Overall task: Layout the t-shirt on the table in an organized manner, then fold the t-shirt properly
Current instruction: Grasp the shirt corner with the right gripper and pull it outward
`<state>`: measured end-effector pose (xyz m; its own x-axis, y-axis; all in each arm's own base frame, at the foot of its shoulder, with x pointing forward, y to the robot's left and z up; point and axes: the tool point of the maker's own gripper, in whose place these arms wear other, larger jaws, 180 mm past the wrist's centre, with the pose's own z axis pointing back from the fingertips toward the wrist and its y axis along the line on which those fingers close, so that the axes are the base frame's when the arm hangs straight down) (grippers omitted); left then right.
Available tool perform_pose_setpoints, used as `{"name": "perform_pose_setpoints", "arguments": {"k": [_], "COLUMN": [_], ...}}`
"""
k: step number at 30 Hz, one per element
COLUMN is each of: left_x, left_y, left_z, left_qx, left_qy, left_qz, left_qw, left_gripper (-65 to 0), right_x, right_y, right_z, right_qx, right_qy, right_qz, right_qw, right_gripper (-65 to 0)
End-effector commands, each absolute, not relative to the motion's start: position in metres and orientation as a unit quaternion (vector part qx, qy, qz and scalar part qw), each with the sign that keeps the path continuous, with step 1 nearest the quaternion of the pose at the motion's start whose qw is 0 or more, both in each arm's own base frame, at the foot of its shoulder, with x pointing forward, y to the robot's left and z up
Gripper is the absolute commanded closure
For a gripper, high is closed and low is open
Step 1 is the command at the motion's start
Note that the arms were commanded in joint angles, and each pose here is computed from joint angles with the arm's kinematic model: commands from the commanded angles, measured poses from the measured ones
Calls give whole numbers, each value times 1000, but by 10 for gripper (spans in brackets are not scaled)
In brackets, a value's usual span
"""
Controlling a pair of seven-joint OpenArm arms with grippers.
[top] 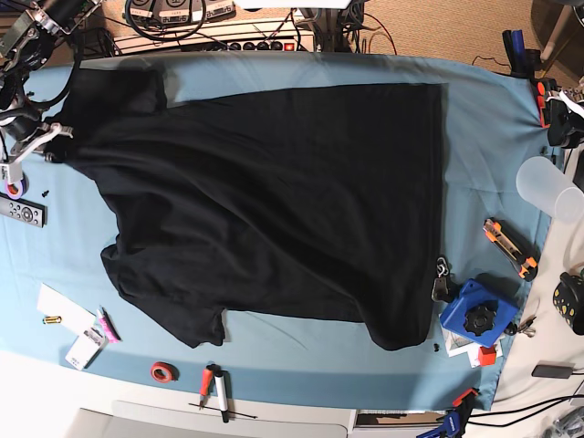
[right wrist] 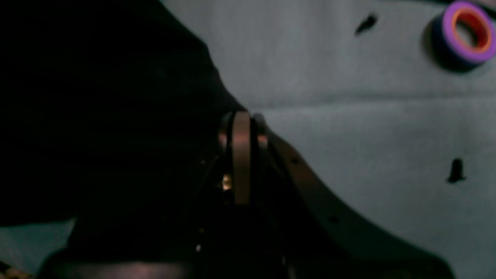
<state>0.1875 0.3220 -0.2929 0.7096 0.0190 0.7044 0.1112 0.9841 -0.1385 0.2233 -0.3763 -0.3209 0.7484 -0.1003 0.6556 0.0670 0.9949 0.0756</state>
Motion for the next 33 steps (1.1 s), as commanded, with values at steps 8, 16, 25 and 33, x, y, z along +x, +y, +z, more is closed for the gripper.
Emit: {"name": "perform_pose_setpoints", "arguments": {"k": [8, 16, 25, 33], "left_x": [196, 196, 198, 198], "left_y": [301, 271, 277, 278], "left_z": [-275, -293, -295, -295], "left_qx": [-138, -173, -153, -149], "left_qy": [-417, -385, -385, -386], "left_qz": [-46, -81, -81, -80], "left_qw": [897, 903, 907, 907], "left_gripper": [-220, -219, -219, -219], "right_x": [230, 242, 178, 133], "right_y": [-382, -409, -452, -431], "right_z": [-304, -232, -229, -281], "right_qx": [17, 43, -10, 11], "right_qy": [-370, -511, -481, -407], "right_qz": [-39, -90, -145, -162], "right_qw": [928, 854, 865, 899], "right_gripper": [-190, -190, -190, -190]}}
